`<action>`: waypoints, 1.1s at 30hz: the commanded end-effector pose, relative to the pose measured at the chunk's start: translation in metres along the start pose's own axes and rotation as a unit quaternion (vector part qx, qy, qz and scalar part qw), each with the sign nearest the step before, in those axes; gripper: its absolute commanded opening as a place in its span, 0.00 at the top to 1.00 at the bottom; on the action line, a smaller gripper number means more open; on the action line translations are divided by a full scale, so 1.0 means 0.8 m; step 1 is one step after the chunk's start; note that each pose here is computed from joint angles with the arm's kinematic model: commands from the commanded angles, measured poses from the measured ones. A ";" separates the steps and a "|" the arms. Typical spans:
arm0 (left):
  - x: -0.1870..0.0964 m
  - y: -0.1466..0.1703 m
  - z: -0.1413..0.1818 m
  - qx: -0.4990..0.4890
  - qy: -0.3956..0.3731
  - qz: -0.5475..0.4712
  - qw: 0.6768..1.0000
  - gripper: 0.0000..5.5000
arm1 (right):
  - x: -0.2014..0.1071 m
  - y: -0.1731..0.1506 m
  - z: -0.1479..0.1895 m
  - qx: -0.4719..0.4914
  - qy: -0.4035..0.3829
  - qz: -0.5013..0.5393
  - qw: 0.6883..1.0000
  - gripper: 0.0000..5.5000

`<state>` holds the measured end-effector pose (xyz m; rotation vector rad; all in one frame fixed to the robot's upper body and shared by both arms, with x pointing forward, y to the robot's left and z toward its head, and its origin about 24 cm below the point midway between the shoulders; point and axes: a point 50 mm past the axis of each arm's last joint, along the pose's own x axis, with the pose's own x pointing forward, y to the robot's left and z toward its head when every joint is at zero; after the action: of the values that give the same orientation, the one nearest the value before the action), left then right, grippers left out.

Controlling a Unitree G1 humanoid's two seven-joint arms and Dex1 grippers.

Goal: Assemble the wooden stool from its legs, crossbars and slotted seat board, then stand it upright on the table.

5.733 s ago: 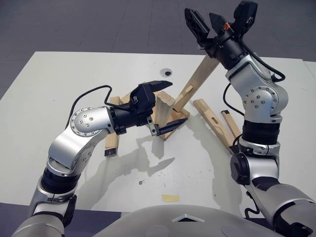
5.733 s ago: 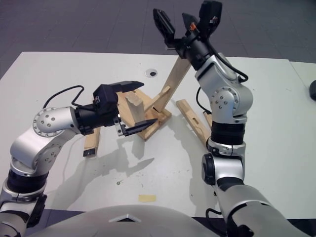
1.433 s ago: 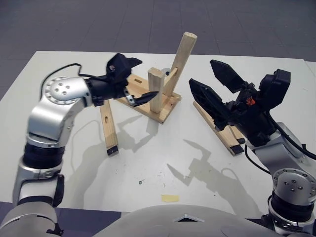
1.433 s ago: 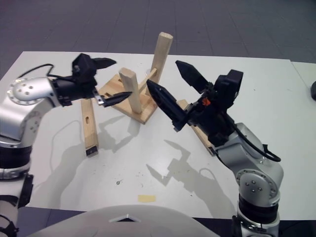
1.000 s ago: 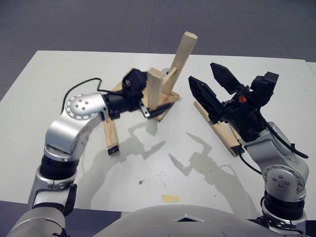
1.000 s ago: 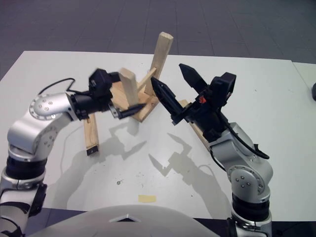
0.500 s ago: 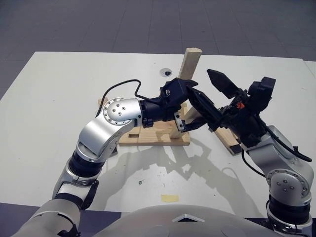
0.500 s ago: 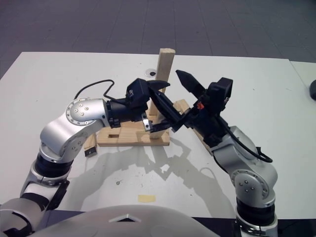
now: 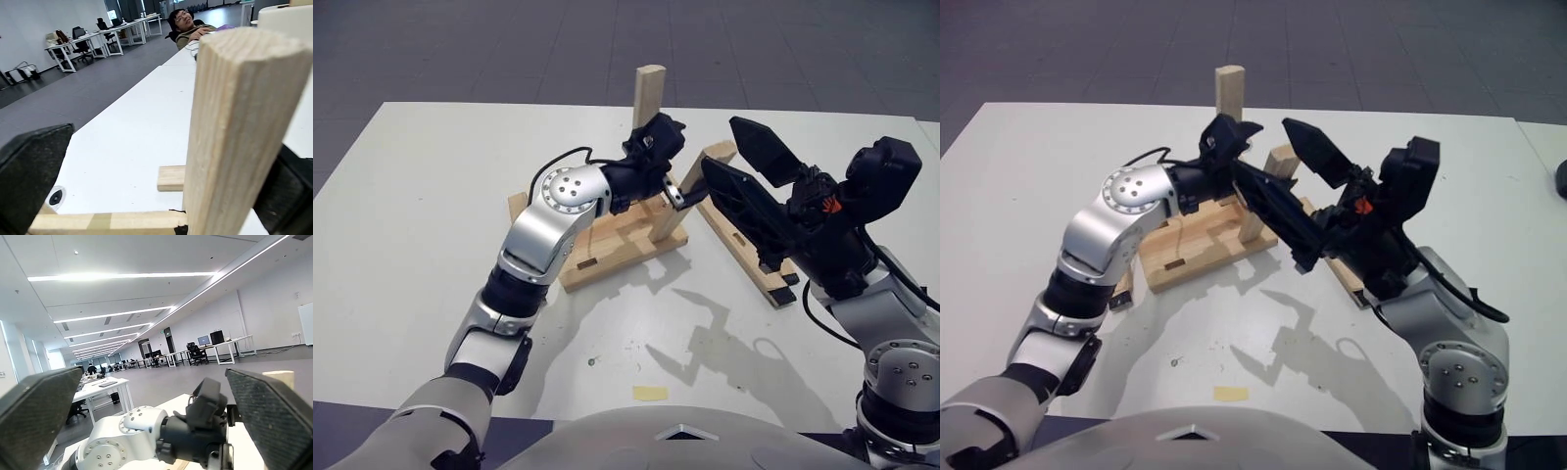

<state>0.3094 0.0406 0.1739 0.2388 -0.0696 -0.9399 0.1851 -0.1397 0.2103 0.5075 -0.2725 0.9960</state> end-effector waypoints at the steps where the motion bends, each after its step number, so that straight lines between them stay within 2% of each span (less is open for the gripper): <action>1: 0.005 0.019 0.021 -0.017 -0.044 0.058 0.997 0.02 | 0.001 -0.002 -0.001 0.000 0.008 0.000 1.000 0.02; 5: -0.007 0.044 0.026 -0.019 -0.047 0.116 0.992 0.02 | -0.007 -0.004 -0.020 0.028 0.049 0.004 0.998 0.02; 8: -0.017 0.057 0.041 -0.037 -0.068 0.124 0.989 0.02 | -0.015 -0.024 -0.051 0.033 0.101 -0.043 0.993 0.02; 12: -0.033 0.070 0.059 -0.054 -0.088 0.132 0.986 0.02 | -0.016 -0.039 -0.069 0.037 0.114 -0.057 0.991 0.02; 18: -0.087 0.102 0.090 -0.096 -0.161 0.156 0.970 0.02 | 0.006 -0.063 -0.071 0.040 0.099 -0.032 0.994 0.02; 21: -0.116 0.136 0.089 -0.096 -0.161 0.219 0.958 0.02 | 0.012 -0.094 -0.073 0.037 0.099 -0.047 0.993 0.02; 24: -0.137 0.168 0.062 -0.029 -0.088 0.303 0.948 0.02 | 0.023 -0.123 -0.062 0.029 0.080 -0.060 0.995 0.02; 27: -0.143 0.186 0.005 -0.007 0.005 0.345 0.939 0.02 | 0.042 -0.140 -0.037 0.034 0.035 -0.053 0.997 0.02; 31: -0.149 0.175 -0.097 0.059 0.194 0.325 0.924 0.02 | 0.052 -0.159 -0.019 0.019 0.008 -0.075 0.997 0.02; 33: -0.150 0.157 -0.128 0.081 0.238 0.283 0.926 0.02 | 0.050 -0.162 -0.024 -0.001 0.013 -0.100 0.995 0.02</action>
<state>0.3621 0.2249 0.1322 0.4557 0.1628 -0.2237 0.3139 -0.1576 0.1798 0.5331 -0.2016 0.8617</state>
